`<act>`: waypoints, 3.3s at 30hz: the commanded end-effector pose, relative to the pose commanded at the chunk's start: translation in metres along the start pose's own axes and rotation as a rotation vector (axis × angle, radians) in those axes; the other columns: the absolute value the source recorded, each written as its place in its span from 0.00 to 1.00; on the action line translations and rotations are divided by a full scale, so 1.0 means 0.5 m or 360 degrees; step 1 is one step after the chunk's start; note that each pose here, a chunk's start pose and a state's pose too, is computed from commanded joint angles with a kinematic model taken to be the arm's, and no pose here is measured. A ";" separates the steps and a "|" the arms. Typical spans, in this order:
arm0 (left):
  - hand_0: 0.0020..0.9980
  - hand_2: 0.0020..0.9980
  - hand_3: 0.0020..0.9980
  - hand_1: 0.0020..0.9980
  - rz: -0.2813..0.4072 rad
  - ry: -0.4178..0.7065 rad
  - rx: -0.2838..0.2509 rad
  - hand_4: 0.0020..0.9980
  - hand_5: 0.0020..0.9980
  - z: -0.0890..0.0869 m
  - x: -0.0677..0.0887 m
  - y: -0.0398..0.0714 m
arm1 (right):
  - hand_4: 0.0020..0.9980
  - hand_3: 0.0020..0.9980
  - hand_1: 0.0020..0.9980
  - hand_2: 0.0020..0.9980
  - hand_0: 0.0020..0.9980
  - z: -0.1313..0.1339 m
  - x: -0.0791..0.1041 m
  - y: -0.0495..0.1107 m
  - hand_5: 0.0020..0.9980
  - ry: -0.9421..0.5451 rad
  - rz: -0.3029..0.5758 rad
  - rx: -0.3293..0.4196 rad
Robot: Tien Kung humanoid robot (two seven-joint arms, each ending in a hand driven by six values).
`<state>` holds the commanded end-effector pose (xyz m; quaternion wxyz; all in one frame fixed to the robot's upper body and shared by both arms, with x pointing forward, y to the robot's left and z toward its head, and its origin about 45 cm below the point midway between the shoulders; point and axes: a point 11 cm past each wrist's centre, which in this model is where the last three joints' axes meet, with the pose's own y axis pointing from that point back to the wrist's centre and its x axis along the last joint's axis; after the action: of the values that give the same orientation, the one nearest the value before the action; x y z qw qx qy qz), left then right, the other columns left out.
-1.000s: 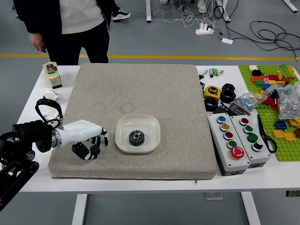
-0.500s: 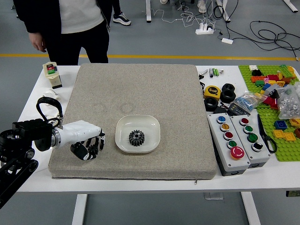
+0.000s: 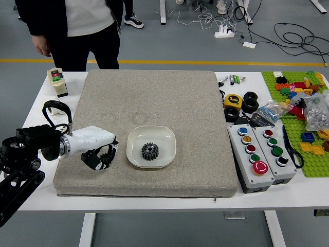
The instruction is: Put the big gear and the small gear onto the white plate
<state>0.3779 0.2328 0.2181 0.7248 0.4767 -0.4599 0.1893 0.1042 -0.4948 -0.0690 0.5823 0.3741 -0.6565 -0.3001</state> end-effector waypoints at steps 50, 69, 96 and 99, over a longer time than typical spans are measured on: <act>0.44 0.61 0.64 0.59 0.0144 -0.0132 -0.0247 0.98 0.11 0.120 0.073 -0.143 | 0.85 0.63 0.70 0.78 0.70 -0.005 -0.002 0.000 0.65 0.0006 -0.0005 0.0007; 0.46 0.66 0.76 0.61 0.0440 -0.0048 -0.0194 1.00 0.15 0.092 0.162 -0.089 | 0.85 0.63 0.70 0.78 0.70 -0.009 0.003 0.000 0.65 -0.0001 0.0006 0.0014; 0.76 0.88 0.74 0.78 0.1748 0.1455 0.0295 0.83 0.58 -0.184 0.022 0.107 | 0.85 0.63 0.70 0.78 0.70 0.011 0.000 -0.001 0.65 -0.0006 0.0015 -0.0003; 0.76 0.88 0.74 0.78 0.1767 0.1659 0.0272 0.83 0.58 -0.200 0.001 0.114 | 0.85 0.63 0.70 0.78 0.70 0.011 0.000 -0.001 0.65 -0.0007 0.0017 -0.0003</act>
<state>0.3860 0.3462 0.2360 0.6073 0.0791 -0.2143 0.7610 0.0986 -0.4954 -0.0699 0.5828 0.3693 -0.6595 -0.2986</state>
